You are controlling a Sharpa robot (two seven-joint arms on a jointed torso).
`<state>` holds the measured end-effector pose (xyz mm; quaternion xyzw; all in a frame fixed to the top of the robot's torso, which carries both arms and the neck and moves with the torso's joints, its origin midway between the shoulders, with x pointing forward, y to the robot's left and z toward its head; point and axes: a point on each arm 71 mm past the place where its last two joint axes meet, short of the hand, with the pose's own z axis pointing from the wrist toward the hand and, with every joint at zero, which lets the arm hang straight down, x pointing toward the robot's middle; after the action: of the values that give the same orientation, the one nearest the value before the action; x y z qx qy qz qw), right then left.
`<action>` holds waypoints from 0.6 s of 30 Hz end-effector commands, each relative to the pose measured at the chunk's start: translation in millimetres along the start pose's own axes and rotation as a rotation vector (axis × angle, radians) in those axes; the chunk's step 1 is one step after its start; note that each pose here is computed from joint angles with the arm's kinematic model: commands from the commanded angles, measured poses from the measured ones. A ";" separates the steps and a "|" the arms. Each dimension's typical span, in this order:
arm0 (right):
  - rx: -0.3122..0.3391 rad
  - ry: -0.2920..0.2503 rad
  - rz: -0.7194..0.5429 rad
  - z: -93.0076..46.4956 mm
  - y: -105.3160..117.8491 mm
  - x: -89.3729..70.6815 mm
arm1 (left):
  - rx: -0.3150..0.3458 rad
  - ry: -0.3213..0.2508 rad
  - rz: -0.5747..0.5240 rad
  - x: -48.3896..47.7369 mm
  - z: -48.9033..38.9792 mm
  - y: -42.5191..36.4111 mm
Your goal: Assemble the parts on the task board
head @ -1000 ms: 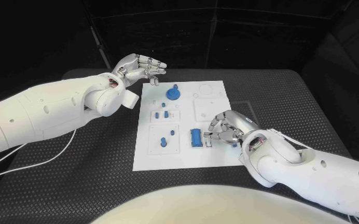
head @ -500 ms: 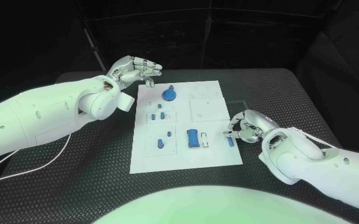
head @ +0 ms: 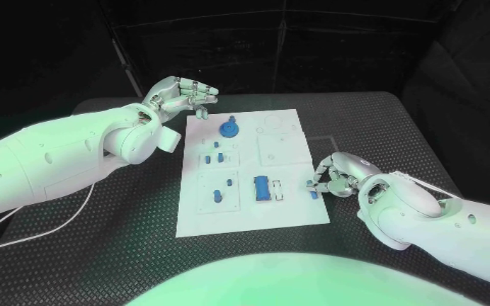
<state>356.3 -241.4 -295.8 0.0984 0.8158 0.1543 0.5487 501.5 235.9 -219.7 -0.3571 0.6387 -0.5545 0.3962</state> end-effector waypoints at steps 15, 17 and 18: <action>-0.001 0.073 -0.117 8.1 2.7 10.2 | 0.005 0.008 -0.007 0.1 0.5 -1.1; -0.005 0.074 -0.130 8.8 3.8 11.0 | 0.005 0.009 -0.007 0.3 0.5 -1.1; -0.008 0.076 -0.137 9.1 4.5 11.5 | 0.005 0.009 -0.007 0.3 0.5 -1.1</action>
<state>362.4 -232.6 -303.0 0.0579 0.8306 0.1382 0.5363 501.8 236.4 -219.9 -0.3573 0.6391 -0.5541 0.3960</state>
